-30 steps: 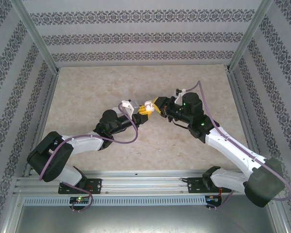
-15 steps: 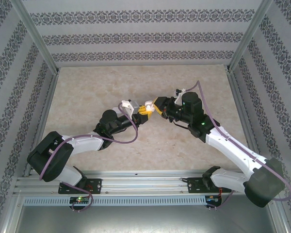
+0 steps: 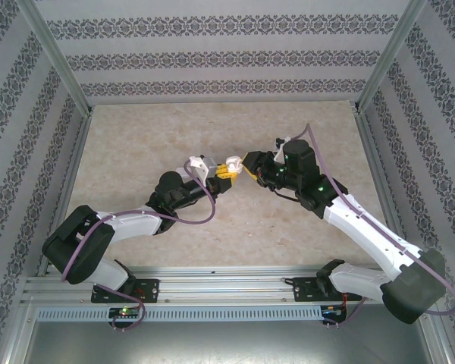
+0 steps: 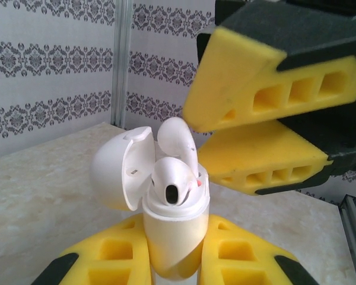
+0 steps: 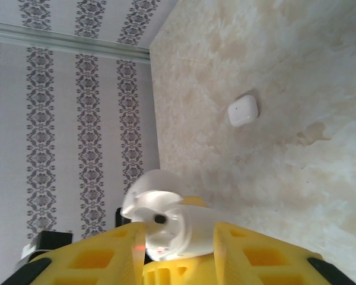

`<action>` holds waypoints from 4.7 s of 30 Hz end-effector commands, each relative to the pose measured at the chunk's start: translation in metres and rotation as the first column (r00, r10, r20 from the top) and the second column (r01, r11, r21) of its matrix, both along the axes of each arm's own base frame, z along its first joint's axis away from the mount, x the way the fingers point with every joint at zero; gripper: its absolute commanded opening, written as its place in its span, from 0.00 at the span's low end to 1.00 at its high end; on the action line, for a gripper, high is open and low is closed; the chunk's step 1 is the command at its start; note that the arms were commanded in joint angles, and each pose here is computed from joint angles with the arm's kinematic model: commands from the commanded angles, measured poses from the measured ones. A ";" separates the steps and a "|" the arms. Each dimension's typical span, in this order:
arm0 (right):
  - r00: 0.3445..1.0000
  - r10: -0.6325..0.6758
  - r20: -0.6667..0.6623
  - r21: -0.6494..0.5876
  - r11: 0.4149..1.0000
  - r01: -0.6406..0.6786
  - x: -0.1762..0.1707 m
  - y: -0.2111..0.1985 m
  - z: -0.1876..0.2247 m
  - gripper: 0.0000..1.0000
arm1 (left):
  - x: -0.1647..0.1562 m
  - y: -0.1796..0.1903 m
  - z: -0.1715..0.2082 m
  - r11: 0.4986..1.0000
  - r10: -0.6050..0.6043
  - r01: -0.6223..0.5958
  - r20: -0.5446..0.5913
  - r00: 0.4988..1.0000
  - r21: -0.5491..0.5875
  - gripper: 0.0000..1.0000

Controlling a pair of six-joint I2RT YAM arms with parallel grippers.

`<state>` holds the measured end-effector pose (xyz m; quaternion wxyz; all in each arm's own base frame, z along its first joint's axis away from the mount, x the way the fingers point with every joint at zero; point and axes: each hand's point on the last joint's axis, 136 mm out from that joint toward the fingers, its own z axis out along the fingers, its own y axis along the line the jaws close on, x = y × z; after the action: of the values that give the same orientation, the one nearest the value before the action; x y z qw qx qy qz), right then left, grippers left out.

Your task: Insert the wireless bluetooth earbuds into the charging case

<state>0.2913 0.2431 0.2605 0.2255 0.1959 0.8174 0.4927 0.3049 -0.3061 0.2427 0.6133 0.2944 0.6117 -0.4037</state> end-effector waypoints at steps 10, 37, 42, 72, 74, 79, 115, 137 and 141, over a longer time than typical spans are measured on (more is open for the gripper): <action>0.999 0.012 0.042 -0.128 0.992 -0.007 -0.007 -0.010 0.011 0.36 | -0.006 0.005 0.047 0.996 -0.004 0.015 0.125 0.992 -0.091 0.00; 0.936 0.352 -0.006 -0.015 0.936 -0.352 -0.004 0.024 0.034 0.37 | -0.039 -0.017 0.027 0.953 -0.304 0.304 -0.009 0.953 -0.003 0.00; 0.933 0.358 0.021 -0.019 0.934 -0.358 -0.008 0.024 0.041 0.37 | -0.032 -0.018 0.022 0.955 -0.295 0.295 -0.048 0.954 -0.015 0.00; 0.970 0.241 0.028 -0.281 0.933 -0.224 0.008 -0.016 -0.009 0.39 | 0.024 0.064 -0.028 0.974 0.163 -0.095 -0.351 0.922 0.203 0.00; 0.967 0.254 0.030 -0.271 0.933 -0.237 0.021 -0.007 -0.014 0.38 | 0.026 0.081 -0.031 0.950 0.249 -0.155 -0.356 0.901 0.272 0.00; 0.949 0.316 -0.013 -0.336 0.892 -0.301 0.048 0.014 -0.039 0.38 | 0.039 0.106 -0.035 0.927 0.355 -0.260 -0.409 0.841 0.269 0.00; 0.974 0.201 -0.106 -0.648 0.729 -0.221 0.062 -0.044 -0.114 0.50 | 0.124 0.038 -0.178 0.959 0.269 -0.111 -0.721 0.639 0.259 0.13; 0.954 -0.113 0.277 -0.730 0.622 0.285 0.028 -0.168 -0.044 0.71 | 0.124 0.066 -0.137 0.891 0.401 -0.185 -0.528 0.748 0.415 0.48; 0.902 -0.266 0.339 -0.676 0.599 0.430 0.016 -0.210 -0.042 0.78 | 0.125 0.086 -0.113 0.849 0.466 -0.246 -0.441 0.767 0.468 0.54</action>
<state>0.3105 0.0607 0.2128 0.4255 0.1459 0.8871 0.1038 0.4297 -0.2370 0.1118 0.3916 0.1421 0.8705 -0.2622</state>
